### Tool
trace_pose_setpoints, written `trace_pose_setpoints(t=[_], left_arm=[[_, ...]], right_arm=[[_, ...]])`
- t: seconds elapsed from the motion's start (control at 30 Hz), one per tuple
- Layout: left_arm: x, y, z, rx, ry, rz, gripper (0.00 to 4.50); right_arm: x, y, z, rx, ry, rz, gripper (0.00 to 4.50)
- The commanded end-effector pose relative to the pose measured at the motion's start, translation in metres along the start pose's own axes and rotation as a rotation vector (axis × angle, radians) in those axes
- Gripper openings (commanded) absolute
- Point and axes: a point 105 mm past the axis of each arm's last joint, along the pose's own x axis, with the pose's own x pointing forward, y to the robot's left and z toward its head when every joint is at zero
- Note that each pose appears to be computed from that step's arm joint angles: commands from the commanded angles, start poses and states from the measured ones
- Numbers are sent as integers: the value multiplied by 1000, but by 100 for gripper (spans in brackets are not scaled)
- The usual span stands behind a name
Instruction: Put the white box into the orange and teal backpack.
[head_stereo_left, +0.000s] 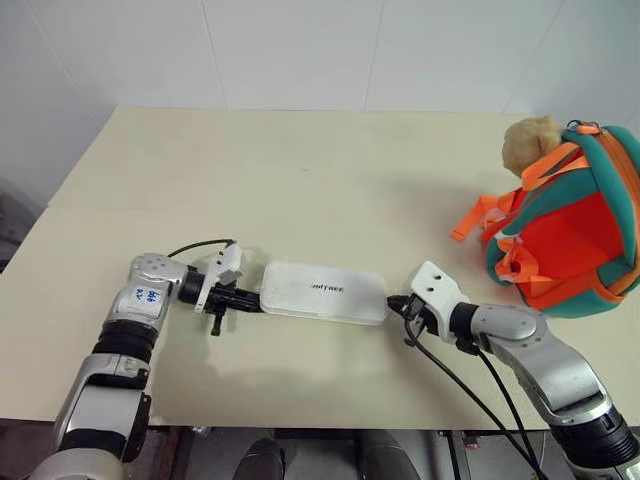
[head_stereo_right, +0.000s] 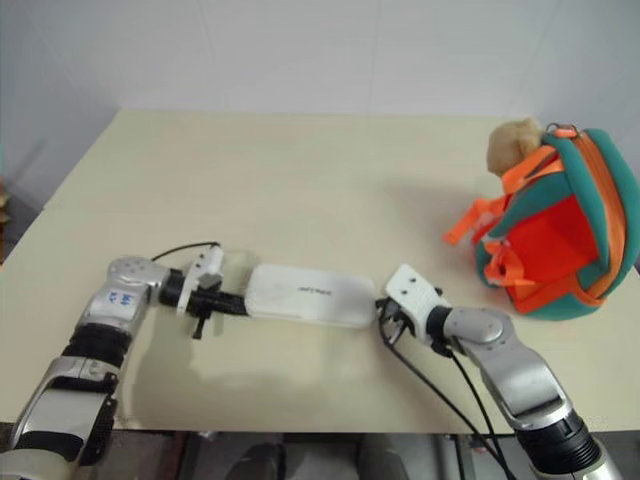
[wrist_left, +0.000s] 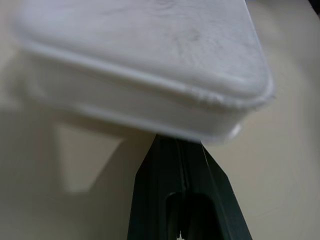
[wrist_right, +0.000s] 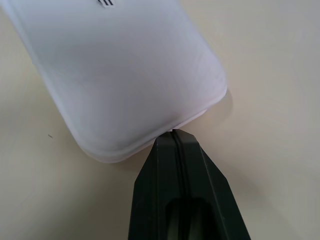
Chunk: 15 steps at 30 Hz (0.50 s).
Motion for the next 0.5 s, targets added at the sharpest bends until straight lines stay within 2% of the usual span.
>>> trace_pose_setpoints(t=[0.03, 0.27, 0.5], left_arm=[[4, -10, 10, 32, -20, -43, 0], [1, -14, 3, 6, 6, -27, 0], [-14, -10, -12, -14, 91, 31, 0]], right_arm=[[-2, 2, 10, -33, -34, 31, 12], [-3, 1, 7, -37, -23, 37, 12], [-5, -1, 2, -35, -7, 30, 12]])
